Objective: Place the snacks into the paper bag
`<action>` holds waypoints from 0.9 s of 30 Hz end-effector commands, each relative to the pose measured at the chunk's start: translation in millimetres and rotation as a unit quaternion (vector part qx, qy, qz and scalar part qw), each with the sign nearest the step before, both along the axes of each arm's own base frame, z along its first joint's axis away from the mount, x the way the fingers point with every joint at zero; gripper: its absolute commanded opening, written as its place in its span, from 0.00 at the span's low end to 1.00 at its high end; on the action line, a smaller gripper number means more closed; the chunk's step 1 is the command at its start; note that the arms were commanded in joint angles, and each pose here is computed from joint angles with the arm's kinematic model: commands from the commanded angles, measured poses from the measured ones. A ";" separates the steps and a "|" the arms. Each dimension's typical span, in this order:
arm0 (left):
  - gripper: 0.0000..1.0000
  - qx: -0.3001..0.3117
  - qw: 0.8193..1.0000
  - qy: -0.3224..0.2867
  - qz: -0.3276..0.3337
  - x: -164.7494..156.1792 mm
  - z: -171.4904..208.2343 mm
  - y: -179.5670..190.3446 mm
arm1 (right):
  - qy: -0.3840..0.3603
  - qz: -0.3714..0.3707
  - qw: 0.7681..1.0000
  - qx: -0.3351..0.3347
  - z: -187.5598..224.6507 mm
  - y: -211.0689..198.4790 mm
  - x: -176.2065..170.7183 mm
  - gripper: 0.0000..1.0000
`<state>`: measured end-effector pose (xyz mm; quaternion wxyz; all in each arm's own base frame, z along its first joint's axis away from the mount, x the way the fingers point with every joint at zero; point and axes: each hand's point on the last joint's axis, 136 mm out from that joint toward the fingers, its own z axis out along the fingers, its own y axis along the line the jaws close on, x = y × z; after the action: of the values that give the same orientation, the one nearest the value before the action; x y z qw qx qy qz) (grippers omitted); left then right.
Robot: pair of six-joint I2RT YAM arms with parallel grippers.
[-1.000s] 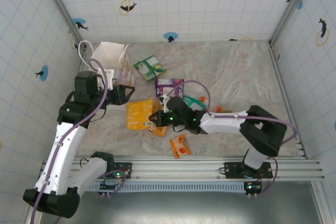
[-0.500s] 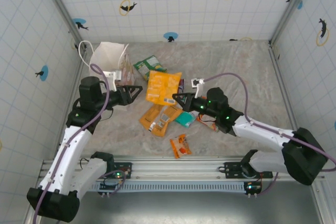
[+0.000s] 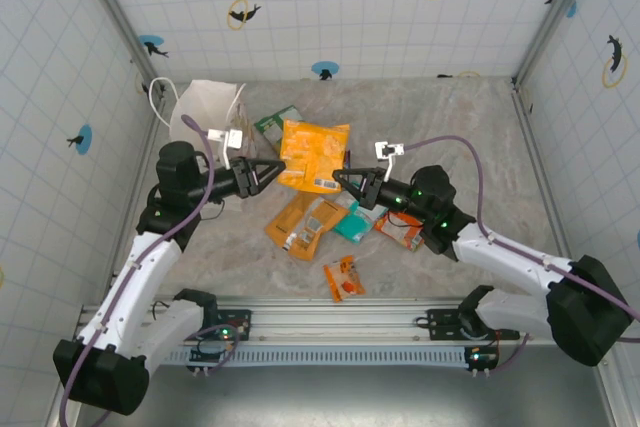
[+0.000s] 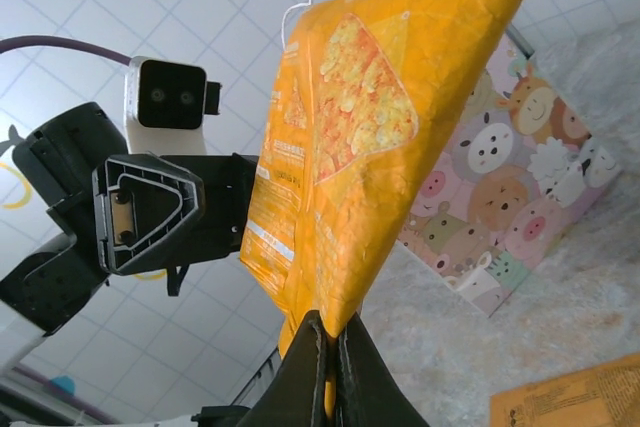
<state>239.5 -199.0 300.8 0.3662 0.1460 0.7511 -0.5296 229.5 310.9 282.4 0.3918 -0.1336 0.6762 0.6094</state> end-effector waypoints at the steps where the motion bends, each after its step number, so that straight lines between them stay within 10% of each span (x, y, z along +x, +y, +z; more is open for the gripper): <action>1: 0.54 -0.010 1.000 -0.009 -0.023 -4.5 2.5 -6.3 | -0.027 0.018 0.999 0.035 20.3 3.0 -4.3 0.00; 16: 0.01 0.004 1.000 -0.016 -0.012 -2.1 13.5 -7.8 | -0.017 0.012 1.000 0.012 16.2 7.3 -0.6 0.10; 22: 0.00 0.064 0.997 -0.014 0.043 17.5 17.3 4.5 | -0.006 -0.039 0.999 -0.006 6.3 -2.5 9.8 0.40; 27: 0.00 0.133 0.977 -0.078 0.150 49.2 59.9 33.0 | 0.005 -0.045 0.998 -0.039 -10.1 -2.1 8.3 0.45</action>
<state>272.3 -187.7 349.9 0.4288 0.1332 0.7802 -0.4355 236.4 310.2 266.4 0.3946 -0.1148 0.7043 0.5788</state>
